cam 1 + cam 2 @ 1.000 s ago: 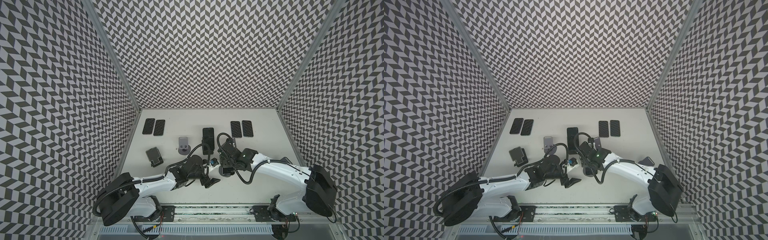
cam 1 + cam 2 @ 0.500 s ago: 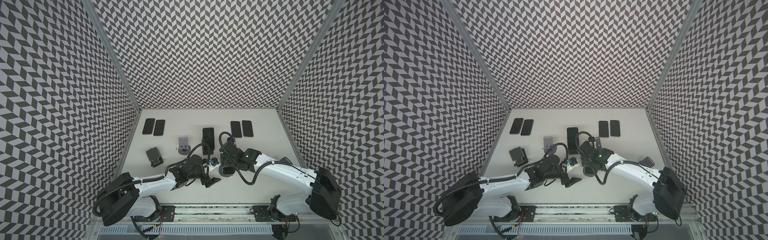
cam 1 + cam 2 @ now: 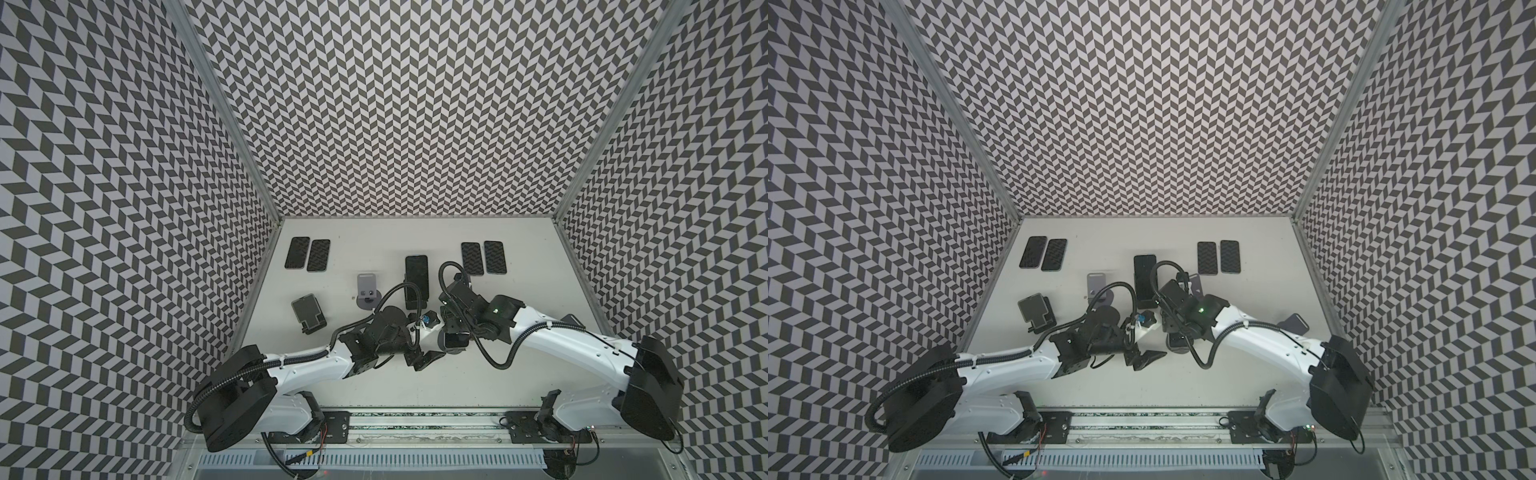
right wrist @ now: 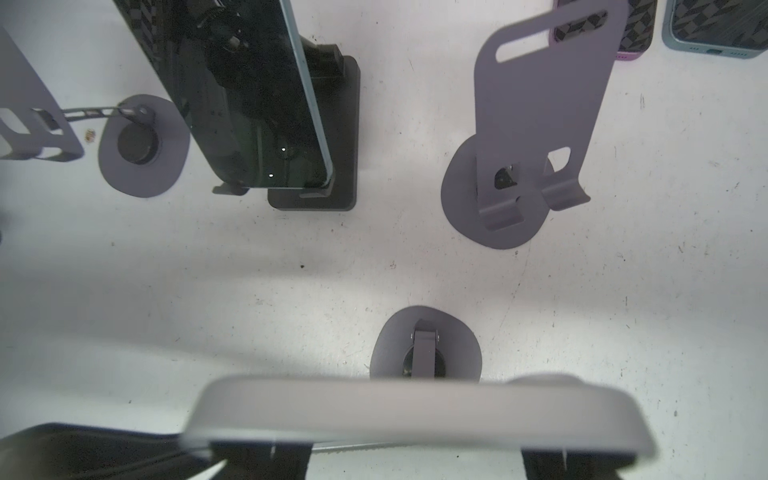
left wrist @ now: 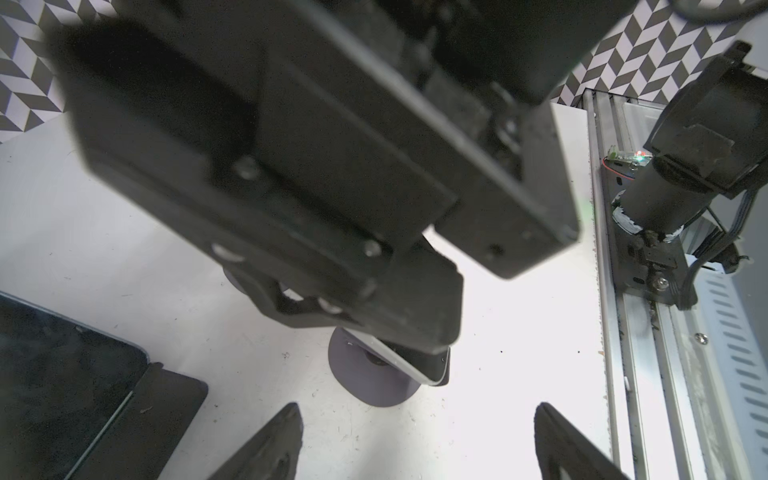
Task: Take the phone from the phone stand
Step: 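Lift the silver-edged phone off its stand with the left gripper while the right arm withdraws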
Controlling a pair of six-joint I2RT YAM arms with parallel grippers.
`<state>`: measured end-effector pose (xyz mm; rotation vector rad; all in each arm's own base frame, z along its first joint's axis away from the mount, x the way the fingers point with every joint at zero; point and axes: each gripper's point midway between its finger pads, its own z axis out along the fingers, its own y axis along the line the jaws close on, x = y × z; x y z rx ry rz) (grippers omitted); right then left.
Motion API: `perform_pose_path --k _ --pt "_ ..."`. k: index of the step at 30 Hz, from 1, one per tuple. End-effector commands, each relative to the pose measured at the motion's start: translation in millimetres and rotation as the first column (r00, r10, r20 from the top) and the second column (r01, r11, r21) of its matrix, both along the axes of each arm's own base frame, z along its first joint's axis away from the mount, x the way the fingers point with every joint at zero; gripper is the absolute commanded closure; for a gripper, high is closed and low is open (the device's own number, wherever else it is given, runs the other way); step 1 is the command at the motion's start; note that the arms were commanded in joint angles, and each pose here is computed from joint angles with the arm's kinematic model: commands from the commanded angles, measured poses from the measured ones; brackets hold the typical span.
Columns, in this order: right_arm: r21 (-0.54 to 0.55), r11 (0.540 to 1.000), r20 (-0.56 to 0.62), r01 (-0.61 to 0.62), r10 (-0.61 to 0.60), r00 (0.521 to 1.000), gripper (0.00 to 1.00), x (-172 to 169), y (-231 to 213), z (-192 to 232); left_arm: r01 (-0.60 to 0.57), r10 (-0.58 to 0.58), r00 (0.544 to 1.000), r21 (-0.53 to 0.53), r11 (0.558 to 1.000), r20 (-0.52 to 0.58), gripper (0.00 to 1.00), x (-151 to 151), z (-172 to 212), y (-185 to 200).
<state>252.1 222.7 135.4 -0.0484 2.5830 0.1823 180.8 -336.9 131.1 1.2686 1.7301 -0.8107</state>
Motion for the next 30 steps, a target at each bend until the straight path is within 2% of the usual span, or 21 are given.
perform_pose_path --k 1,14,20,30 --pt "0.069 0.998 0.073 0.011 -0.016 0.997 0.28 9 4 35 0.016 -0.014 0.999 -0.046 0.999 0.048 0.13 4 23 -10" --pt "0.1 0.995 0.116 0.027 -0.039 0.992 0.32 23 -14 66 -0.021 0.026 0.995 -0.063 0.998 0.095 0.13 22 48 -20" --pt "0.105 0.993 0.148 0.057 -0.073 0.986 0.35 43 -36 85 -0.034 0.043 0.993 -0.087 0.996 0.107 0.13 30 57 -24" --pt "0.052 0.993 0.185 0.108 -0.116 0.976 0.37 79 -82 95 -0.029 0.045 0.988 -0.11 0.994 0.147 0.13 47 72 -43"
